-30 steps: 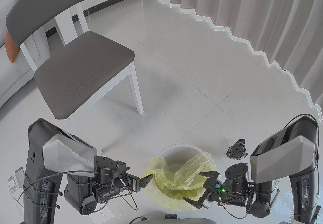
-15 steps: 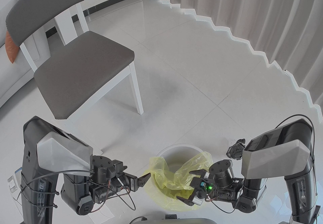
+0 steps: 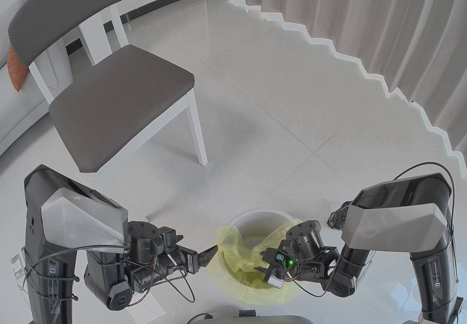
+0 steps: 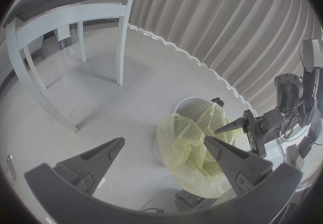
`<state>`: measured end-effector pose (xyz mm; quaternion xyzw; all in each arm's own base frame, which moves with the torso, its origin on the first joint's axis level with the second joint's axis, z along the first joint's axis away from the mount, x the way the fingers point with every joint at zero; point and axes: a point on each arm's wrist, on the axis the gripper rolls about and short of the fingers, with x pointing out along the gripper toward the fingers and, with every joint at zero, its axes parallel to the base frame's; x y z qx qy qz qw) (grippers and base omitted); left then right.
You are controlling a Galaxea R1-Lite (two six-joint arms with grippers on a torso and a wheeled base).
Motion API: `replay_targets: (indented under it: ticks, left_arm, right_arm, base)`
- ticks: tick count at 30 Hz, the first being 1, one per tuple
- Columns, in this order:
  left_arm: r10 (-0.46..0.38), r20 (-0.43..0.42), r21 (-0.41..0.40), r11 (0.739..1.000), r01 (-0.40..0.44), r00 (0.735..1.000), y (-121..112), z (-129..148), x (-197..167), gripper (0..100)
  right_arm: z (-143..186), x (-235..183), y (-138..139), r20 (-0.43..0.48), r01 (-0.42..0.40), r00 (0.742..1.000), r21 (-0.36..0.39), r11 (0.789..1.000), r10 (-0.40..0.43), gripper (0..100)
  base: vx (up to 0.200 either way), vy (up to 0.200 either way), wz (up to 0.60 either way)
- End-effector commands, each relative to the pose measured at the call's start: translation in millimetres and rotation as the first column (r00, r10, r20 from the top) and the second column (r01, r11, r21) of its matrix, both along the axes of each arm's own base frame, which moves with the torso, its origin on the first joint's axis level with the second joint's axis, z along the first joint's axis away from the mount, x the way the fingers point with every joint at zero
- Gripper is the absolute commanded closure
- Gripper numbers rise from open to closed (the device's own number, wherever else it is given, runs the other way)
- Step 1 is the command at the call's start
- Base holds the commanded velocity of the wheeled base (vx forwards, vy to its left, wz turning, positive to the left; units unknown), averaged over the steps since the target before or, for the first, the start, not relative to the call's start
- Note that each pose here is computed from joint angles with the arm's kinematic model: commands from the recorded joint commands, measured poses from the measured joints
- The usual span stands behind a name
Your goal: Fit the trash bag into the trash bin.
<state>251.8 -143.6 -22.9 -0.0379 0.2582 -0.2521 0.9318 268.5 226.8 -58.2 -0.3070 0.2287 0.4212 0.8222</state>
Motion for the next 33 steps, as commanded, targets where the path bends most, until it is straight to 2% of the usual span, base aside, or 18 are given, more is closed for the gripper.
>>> replay_targets:
  ticks: [1,7,12,21,29,33]
  left_arm:
    - [-0.005,0.03,-0.016,1.0,0.005,1.0,-1,8,-2,0]
    - [-0.008,0.027,-0.014,1.0,0.008,1.0,-1,8,-3,0]
    - [-0.008,0.026,-0.013,1.0,0.008,1.0,-1,9,-4,0]
    - [-0.001,0.03,-0.012,1.0,0.002,1.0,0,11,-5,0]
    - [0.005,0.024,-0.004,1.0,-0.005,1.0,1,10,-7,0]
    - [0.007,0.013,0.001,1.0,-0.007,1.0,3,9,-10,0]
  right_arm:
    - [-1,11,5,0.021,0.015,1.0,0.003,1.0,-0.015,100]
    - [9,19,11,0.065,0.054,0.996,-0.005,0.999,-0.054,100]
    - [55,21,9,0.175,0.054,0.983,0.015,0.998,-0.056,100]
    - [105,19,9,0.284,0.072,0.955,0.048,0.996,-0.082,100]
    - [108,36,10,0.291,0.093,0.951,0.043,0.995,-0.102,100]
    - [103,52,6,0.291,0.117,0.95,0.014,0.993,-0.116,100]
  base:
    - [0.0,0.0,0.0]
    - [0.0,0.0,0.0]
    - [0.0,0.0,0.0]
    - [0.0,0.0,0.0]
    - [0.0,0.0,0.0]
    - [0.0,0.0,0.0]
